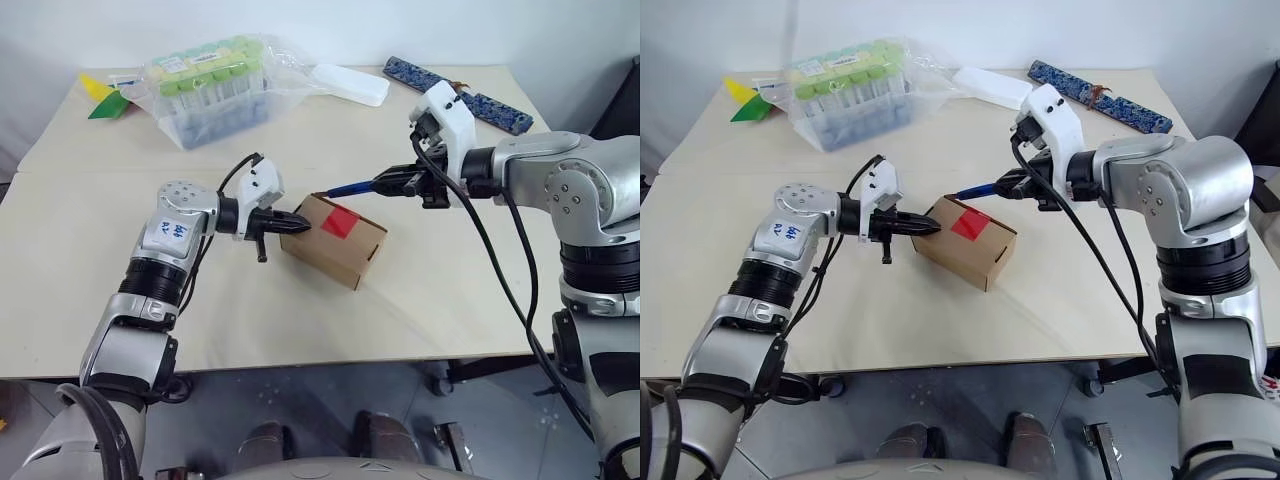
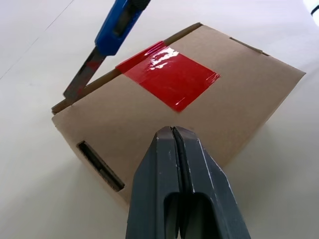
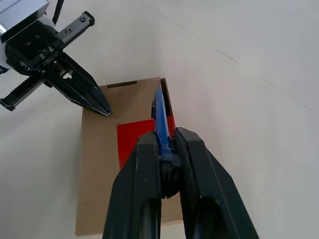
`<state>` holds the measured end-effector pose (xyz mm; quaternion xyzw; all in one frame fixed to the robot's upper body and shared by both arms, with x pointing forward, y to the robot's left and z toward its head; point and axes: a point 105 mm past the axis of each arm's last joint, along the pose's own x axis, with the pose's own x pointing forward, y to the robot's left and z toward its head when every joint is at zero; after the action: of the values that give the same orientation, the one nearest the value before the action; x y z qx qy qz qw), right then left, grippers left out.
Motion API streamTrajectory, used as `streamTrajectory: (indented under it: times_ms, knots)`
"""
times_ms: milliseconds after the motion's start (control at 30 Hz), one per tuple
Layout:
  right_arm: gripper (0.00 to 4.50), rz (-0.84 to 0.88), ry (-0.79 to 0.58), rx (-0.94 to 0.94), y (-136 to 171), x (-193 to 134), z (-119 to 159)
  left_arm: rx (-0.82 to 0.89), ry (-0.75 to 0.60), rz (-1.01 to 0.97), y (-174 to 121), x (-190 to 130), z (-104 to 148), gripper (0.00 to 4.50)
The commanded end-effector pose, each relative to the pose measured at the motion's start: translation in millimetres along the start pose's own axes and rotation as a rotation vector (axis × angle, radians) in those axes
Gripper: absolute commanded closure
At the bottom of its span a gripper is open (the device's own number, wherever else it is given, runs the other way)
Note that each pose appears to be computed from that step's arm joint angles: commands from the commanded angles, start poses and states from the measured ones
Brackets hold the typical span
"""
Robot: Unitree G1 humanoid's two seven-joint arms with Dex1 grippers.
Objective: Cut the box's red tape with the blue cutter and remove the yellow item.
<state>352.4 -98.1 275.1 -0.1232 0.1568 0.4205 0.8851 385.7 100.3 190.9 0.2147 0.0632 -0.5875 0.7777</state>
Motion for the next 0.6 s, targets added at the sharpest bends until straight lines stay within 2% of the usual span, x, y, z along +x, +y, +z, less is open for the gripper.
streamTrajectory:
  times_ms: [33, 267, 600]
  knots:
    - [4.36, -0.020, -0.021, -0.035, -3, -7, 8, 0.027, 0.001, -0.009, 2, 0, 6, 4.50]
    - [4.36, -0.045, -0.039, -0.037, -7, -13, 14, 0.036, 0.000, -0.016, 3, 2, 7, 4.50]
    - [4.36, -0.065, -0.002, -0.044, -12, -17, 4, 0.049, 0.000, -0.021, 5, 5, 8, 4.50]
